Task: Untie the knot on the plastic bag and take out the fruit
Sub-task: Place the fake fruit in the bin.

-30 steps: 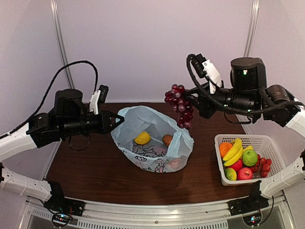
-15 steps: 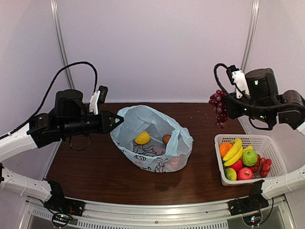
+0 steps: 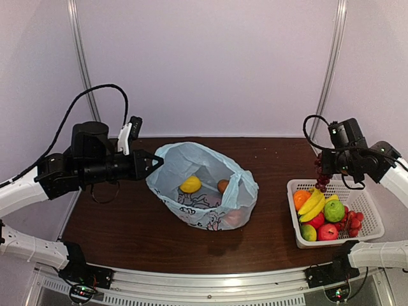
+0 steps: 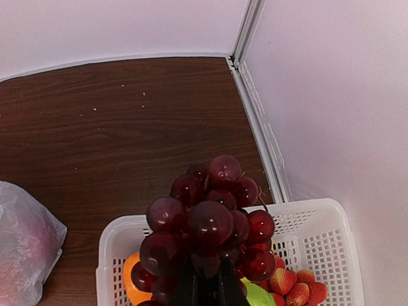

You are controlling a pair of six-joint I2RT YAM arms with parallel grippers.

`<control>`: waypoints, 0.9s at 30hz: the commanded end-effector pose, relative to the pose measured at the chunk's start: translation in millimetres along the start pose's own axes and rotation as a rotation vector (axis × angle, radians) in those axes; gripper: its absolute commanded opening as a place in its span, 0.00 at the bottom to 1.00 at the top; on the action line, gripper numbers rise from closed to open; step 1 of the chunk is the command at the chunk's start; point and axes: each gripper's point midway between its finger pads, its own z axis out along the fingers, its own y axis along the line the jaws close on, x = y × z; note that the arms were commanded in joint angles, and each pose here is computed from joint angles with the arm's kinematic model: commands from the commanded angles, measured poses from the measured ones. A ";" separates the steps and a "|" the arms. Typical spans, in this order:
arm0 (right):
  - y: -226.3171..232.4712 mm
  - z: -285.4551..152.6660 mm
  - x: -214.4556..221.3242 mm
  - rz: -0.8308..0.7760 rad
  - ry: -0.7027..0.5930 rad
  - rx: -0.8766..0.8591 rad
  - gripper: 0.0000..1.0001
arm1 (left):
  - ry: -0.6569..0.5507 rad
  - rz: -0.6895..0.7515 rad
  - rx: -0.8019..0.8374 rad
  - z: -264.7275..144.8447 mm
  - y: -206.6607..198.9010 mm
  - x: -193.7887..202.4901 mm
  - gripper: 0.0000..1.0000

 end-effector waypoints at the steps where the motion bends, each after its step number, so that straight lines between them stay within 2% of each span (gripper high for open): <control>1: -26.6 15.8 -1.3 0.187 -0.017 0.044 0.04 | -0.052 -0.008 0.007 -11.7 0.8 -9.6 0.00; 10: -68.0 42.4 14.9 0.464 -0.045 0.191 0.00 | -0.068 -0.006 -0.006 -20.3 6.3 -9.3 0.00; 17: -77.0 55.2 34.1 0.659 -0.089 0.220 0.00 | -0.046 0.012 0.020 -13.7 -0.9 -10.1 0.00; 27: -91.4 68.4 81.2 0.760 -0.077 0.335 0.00 | -0.022 0.024 0.046 -5.5 -5.1 -5.0 0.00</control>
